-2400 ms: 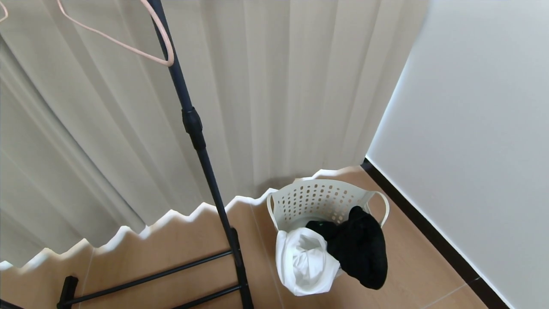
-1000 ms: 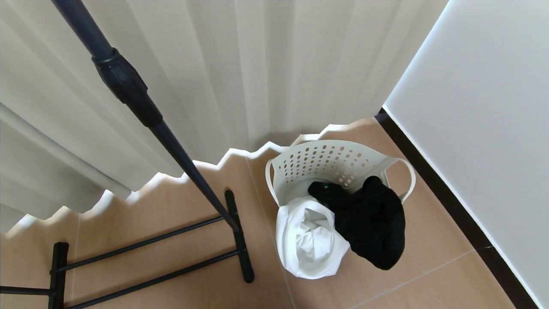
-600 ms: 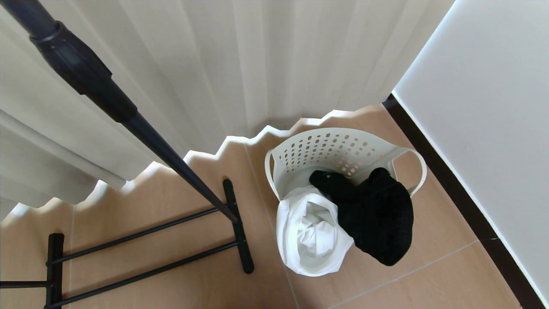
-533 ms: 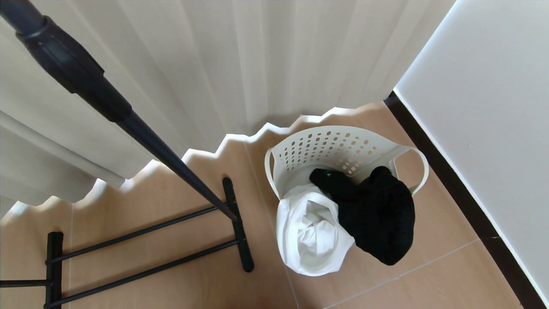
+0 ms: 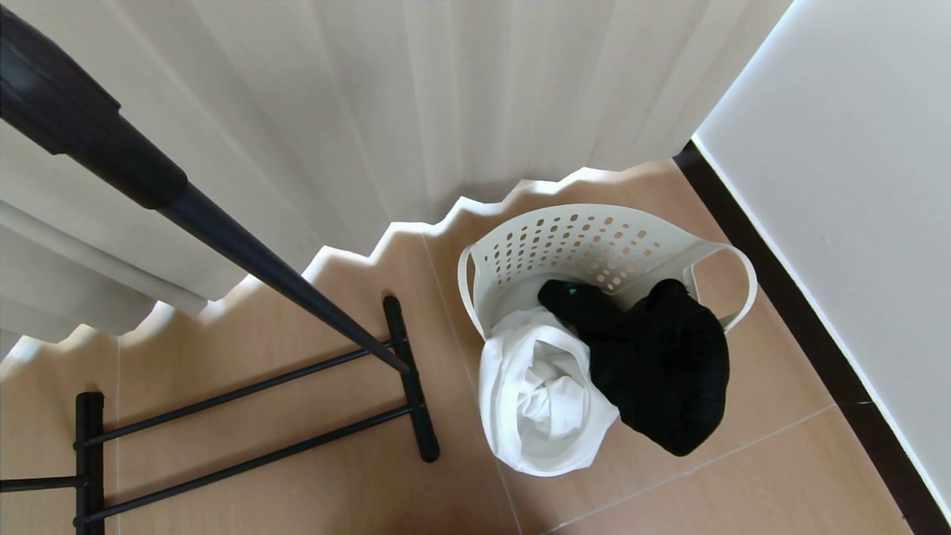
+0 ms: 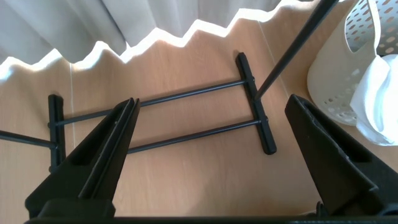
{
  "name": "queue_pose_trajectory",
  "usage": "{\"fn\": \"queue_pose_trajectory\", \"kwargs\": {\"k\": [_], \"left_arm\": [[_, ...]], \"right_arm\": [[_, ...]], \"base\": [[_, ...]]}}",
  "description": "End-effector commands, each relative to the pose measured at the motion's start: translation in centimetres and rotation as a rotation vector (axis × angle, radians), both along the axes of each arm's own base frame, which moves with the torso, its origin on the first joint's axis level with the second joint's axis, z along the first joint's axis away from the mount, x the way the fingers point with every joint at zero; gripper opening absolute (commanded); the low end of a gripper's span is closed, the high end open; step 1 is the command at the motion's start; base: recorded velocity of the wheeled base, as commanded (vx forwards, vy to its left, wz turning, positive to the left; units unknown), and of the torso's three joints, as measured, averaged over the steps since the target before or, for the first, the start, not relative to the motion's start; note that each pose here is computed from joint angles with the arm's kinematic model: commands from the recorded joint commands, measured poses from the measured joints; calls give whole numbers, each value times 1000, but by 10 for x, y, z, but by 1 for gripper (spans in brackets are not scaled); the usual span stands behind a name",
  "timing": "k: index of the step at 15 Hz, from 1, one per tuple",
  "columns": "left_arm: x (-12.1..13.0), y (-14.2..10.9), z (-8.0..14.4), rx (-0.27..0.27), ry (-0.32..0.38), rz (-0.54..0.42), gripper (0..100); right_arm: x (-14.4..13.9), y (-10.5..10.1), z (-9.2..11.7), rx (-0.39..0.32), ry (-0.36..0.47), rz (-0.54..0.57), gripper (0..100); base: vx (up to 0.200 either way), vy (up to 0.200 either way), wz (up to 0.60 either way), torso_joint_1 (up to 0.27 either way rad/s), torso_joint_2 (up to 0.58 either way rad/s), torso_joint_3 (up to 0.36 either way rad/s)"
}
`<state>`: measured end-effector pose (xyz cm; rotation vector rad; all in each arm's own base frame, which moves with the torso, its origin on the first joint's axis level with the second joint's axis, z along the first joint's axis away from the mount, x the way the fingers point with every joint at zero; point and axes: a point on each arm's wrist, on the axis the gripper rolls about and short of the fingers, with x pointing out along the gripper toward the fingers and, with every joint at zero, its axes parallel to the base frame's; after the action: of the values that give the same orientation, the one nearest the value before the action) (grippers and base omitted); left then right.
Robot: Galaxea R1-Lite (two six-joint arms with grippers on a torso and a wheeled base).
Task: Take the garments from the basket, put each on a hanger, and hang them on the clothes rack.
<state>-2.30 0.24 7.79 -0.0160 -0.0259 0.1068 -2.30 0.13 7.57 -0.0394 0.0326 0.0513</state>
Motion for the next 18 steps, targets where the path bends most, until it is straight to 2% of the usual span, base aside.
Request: {"fn": "queue_pose_trajectory", "kwargs": {"k": [1, 3, 4, 5, 8, 9, 10, 11, 12, 15, 16, 17, 18], "left_arm": [[0, 0, 0, -1, 0, 0, 100], [0, 0, 0, -5, 0, 0, 100], [0, 0, 0, -5, 0, 0, 100], [0, 0, 0, 4, -1, 2, 100], [0, 0, 0, 4, -1, 0, 100], [0, 0, 0, 4, -1, 0, 100], [0, 0, 0, 4, -1, 0, 100], [0, 0, 0, 4, -1, 0, 100], [0, 0, 0, 4, -1, 0, 100], [0, 0, 0, 4, -1, 0, 100], [0, 0, 0, 4, -1, 0, 100], [0, 0, 0, 4, -1, 0, 100], [0, 0, 0, 4, -1, 0, 100]], "right_arm": [[2, 0, 1, -39, 33, 11, 100], [11, 1, 13, -201, 125, 75, 100], [11, 1, 13, -201, 125, 75, 100], [33, 3, 39, -253, 241, 174, 100], [72, 5, 61, -347, 383, 302, 100], [95, 5, 73, -387, 420, 324, 100], [104, 5, 77, -399, 435, 334, 100], [125, 7, 84, -454, 462, 377, 100], [155, 10, 88, -568, 496, 438, 100], [209, 12, 97, -927, 462, 535, 100], [220, 13, 98, -995, 456, 546, 100], [241, 17, 100, -1112, 468, 541, 100], [252, 27, 100, -1151, 489, 522, 100]], "base": [[0, 0, 0, 0, 0, 0], [0, 0, 0, 0, 0, 0], [0, 0, 0, 0, 0, 0], [0, 0, 0, 0, 0, 0], [0, 0, 0, 0, 0, 0], [0, 0, 0, 0, 0, 0], [0, 0, 0, 0, 0, 0], [0, 0, 0, 0, 0, 0], [0, 0, 0, 0, 0, 0], [0, 0, 0, 0, 0, 0], [0, 0, 0, 0, 0, 0], [0, 0, 0, 0, 0, 0], [0, 0, 0, 0, 0, 0]]}}
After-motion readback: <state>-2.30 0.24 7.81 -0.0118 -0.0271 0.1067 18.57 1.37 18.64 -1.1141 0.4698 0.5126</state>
